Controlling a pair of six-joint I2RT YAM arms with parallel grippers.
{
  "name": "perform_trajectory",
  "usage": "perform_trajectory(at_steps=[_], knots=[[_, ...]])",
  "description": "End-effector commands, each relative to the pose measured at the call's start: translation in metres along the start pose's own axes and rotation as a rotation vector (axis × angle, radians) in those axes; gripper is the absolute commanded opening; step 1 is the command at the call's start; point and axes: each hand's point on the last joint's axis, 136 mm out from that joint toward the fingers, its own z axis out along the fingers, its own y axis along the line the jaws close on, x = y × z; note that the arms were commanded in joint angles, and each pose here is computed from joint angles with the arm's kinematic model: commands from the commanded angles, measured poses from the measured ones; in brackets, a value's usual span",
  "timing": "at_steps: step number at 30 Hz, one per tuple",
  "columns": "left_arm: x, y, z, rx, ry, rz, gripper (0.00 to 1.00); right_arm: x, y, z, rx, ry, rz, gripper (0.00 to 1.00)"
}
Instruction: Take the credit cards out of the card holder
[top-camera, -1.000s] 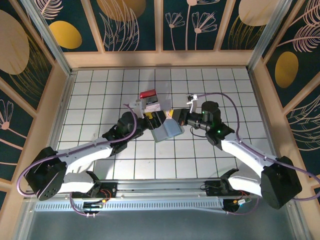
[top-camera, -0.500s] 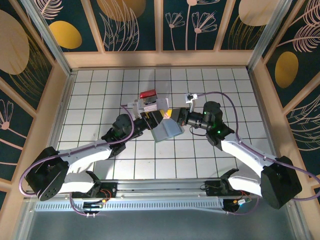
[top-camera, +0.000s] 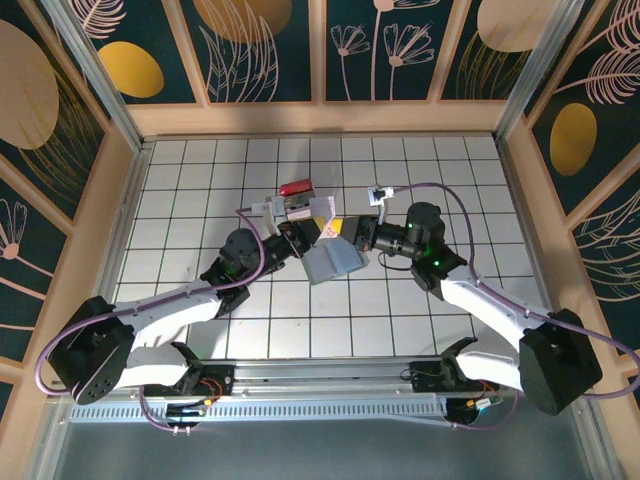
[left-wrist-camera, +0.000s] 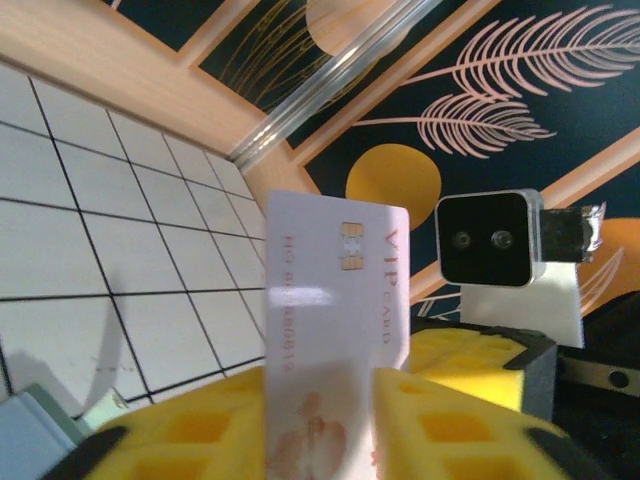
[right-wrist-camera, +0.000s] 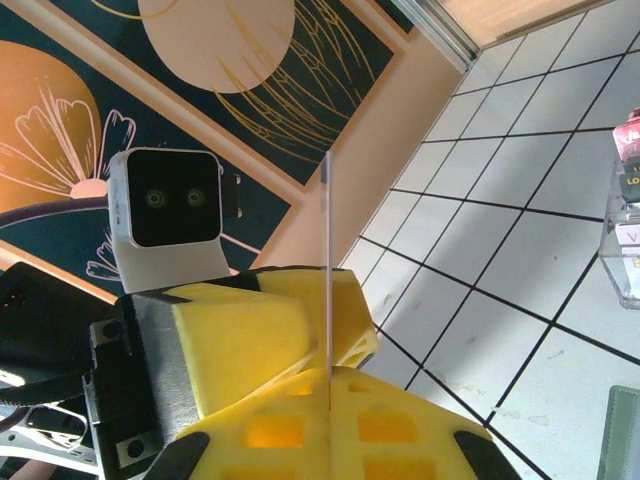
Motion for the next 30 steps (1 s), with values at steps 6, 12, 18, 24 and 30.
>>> perform_trajectory(at_steps=[6, 12, 18, 24, 30], knots=[[-0.016, -0.006, -0.006, -0.062, -0.013, 0.151, 0.0, 0.005, -0.014, 0.0, 0.057, 0.017, -0.001, 0.12], [-0.026, 0.001, -0.009, -0.184, 0.065, 0.443, 0.0, 0.001, -0.031, -0.006, 0.187, 0.007, -0.025, 0.4], [-0.038, 0.029, -0.005, -0.293, 0.207, 0.73, 0.0, -0.006, -0.05, -0.018, 0.34, -0.036, -0.029, 0.52], [-0.052, 0.07, 0.004, -0.312, 0.343, 0.861, 0.0, -0.016, -0.059, -0.032, 0.443, -0.092, -0.015, 0.79], [-0.051, 0.097, 0.023, -0.265, 0.481, 0.977, 0.0, -0.025, -0.067, -0.052, 0.556, -0.156, -0.026, 0.91]])
